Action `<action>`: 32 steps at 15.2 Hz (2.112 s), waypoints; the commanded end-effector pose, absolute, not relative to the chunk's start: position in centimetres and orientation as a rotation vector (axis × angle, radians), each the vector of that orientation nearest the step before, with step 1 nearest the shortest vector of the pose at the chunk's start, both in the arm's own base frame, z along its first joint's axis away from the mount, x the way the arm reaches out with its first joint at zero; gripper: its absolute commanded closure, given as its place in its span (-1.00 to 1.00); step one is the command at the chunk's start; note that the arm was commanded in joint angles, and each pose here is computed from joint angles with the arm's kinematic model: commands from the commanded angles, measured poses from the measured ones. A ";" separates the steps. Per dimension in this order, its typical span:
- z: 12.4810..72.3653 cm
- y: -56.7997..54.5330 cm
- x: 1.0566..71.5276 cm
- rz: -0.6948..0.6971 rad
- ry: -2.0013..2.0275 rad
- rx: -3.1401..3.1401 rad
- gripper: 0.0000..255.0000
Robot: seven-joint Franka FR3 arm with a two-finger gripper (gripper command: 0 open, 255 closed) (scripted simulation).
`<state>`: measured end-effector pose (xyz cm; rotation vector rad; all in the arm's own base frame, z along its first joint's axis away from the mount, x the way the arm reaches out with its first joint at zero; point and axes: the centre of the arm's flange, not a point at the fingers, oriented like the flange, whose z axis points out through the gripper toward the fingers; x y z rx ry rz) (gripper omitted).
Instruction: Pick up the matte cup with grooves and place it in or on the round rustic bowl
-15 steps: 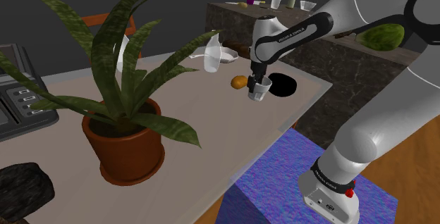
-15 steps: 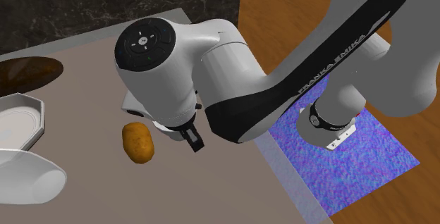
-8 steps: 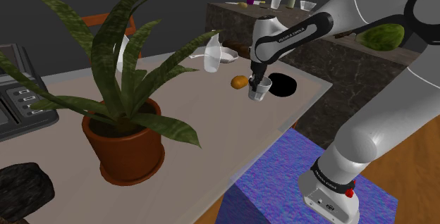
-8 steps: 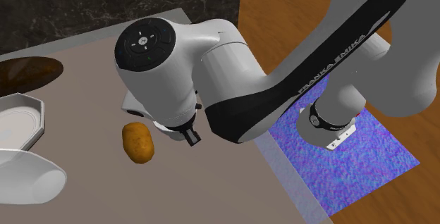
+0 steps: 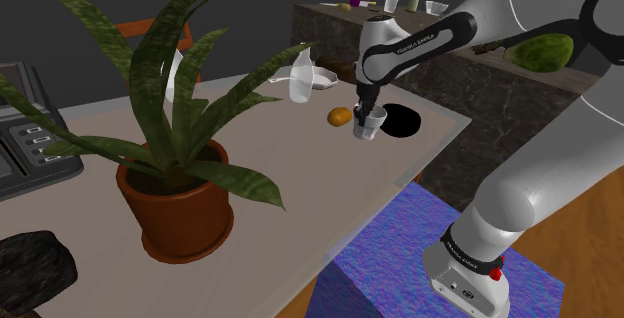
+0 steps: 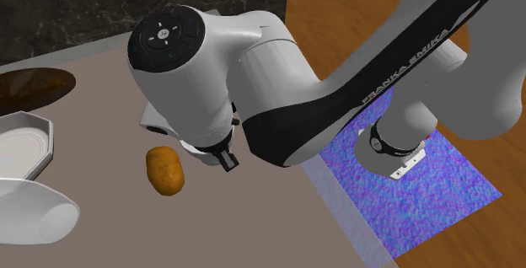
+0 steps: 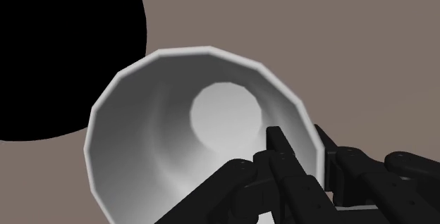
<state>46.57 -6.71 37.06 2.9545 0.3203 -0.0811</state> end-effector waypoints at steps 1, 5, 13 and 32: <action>38.2 -6.7 46.5 -0.081 0.320 2.954 1.00; 40.3 -6.7 46.5 -0.081 0.320 2.954 1.00; 44.5 -6.7 46.5 -0.081 0.320 2.954 1.00; 53.4 -10.4 45.2 -0.081 0.320 2.954 1.00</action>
